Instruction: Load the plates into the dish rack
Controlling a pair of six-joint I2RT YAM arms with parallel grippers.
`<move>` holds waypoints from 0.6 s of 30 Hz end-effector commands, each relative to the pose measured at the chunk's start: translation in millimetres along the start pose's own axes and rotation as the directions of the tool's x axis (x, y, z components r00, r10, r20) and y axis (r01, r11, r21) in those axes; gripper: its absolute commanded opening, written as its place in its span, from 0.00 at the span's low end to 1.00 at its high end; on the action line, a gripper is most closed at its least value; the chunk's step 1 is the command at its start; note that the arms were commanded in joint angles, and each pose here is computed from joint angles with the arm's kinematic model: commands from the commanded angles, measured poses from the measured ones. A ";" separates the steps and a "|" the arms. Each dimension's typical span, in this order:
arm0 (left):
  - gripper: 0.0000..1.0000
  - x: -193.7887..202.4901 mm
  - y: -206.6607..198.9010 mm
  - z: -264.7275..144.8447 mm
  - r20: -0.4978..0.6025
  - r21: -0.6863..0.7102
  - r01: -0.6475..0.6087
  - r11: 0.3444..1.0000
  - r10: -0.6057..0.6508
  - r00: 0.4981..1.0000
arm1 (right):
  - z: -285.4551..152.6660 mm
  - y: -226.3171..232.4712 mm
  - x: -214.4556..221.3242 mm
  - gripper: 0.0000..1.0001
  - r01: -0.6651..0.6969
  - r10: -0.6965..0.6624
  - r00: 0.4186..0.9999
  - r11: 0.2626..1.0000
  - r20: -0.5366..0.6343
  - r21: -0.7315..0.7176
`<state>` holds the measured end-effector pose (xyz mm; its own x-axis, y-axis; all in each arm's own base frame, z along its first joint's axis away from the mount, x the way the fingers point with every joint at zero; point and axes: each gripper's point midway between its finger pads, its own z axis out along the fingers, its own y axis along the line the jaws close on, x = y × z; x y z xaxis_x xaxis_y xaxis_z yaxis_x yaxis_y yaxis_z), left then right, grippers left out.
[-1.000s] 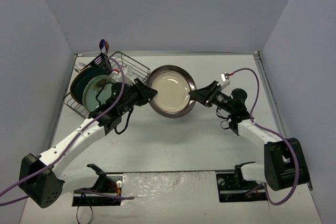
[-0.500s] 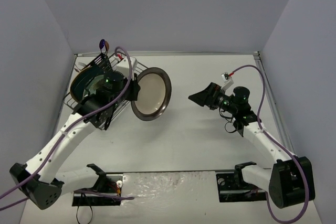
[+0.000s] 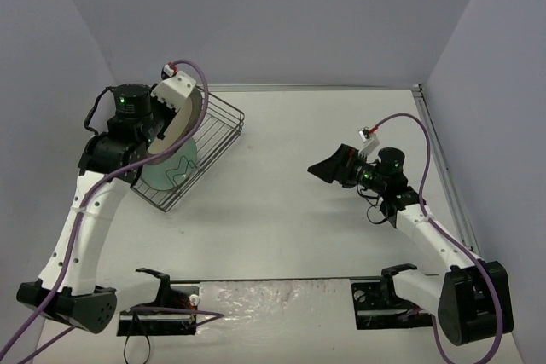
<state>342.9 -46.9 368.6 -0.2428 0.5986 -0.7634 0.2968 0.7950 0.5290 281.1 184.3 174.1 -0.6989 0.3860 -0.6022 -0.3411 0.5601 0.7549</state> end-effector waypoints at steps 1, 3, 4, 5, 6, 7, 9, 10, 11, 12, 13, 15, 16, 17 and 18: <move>0.00 -32.7 31.2 10.7 0.144 -0.039 -0.111 0.993 0.115 0.983 | -4.5 14.2 -12.7 0.99 0.069 -0.067 0.997 0.996 0.044 -0.054; 0.00 -17.8 32.1 24.4 0.106 -0.021 -0.120 0.993 0.121 0.987 | -5.4 12.5 -12.3 0.99 0.068 -0.066 0.997 0.997 0.044 -0.048; 0.00 -11.0 30.4 29.5 0.092 -0.011 -0.128 0.992 0.129 0.987 | -5.8 12.1 -12.1 0.99 0.067 -0.065 0.997 0.997 0.043 -0.046; 0.00 -3.9 28.5 34.7 0.080 0.001 -0.133 0.991 0.133 0.988 | -6.2 11.8 -11.7 0.99 0.067 -0.065 0.997 0.997 0.043 -0.045; 0.00 4.1 26.3 40.4 0.067 0.011 -0.127 0.992 0.126 0.990 | -6.8 11.7 -11.3 0.99 0.067 -0.065 0.997 0.997 0.042 -0.045; 0.00 11.2 24.2 45.3 0.056 0.022 -0.122 0.992 0.120 0.991 | -7.2 11.4 -10.6 0.99 0.067 -0.065 0.997 0.997 0.041 -0.044; 0.00 20.9 20.6 52.3 0.044 0.040 -0.113 0.993 0.112 0.993 | -7.4 10.6 -9.1 0.99 0.067 -0.066 0.997 0.997 0.036 -0.043; 0.00 24.9 19.1 55.5 0.038 0.045 -0.110 0.993 0.108 0.993 | -7.6 10.3 -8.8 0.99 0.068 -0.067 0.997 0.997 0.035 -0.043; 0.00 27.9 17.2 58.2 0.034 0.054 -0.105 0.993 0.103 0.994 | -7.9 9.9 -8.6 0.98 0.068 -0.067 0.997 0.997 0.034 -0.042; 0.00 30.3 15.0 60.4 0.033 0.065 -0.098 0.993 0.096 0.995 | -8.2 9.4 -8.5 0.98 0.067 -0.065 0.997 0.997 0.034 -0.041; 0.00 33.5 13.4 63.0 0.025 0.071 -0.095 0.993 0.093 0.995 | -8.4 9.0 -8.1 0.98 0.067 -0.065 0.997 0.997 0.033 -0.040; 0.00 41.3 10.9 68.4 0.003 0.077 -0.094 0.993 0.094 0.996 | -8.6 8.3 -7.6 0.98 0.067 -0.065 0.997 0.997 0.031 -0.040; 0.00 45.5 9.5 70.8 -0.009 0.080 -0.094 0.992 0.095 0.995 | -8.6 8.0 -7.5 0.98 0.066 -0.065 0.997 0.997 0.031 -0.039; 0.00 49.7 7.1 73.0 -0.020 0.088 -0.094 0.992 0.096 0.995 | -8.7 7.8 -7.4 0.98 0.066 -0.065 0.997 0.997 0.031 -0.039; 0.00 53.6 2.3 74.9 -0.026 0.105 -0.090 0.990 0.094 0.995 | -8.9 7.5 -7.1 0.98 0.067 -0.066 0.997 0.997 0.031 -0.040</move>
<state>370.8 -19.2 239.6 -0.4220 0.6622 -0.6192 0.5158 0.7371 0.4367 277.4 178.5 169.4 -0.6984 0.3803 -0.6064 -0.3383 0.5712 0.7478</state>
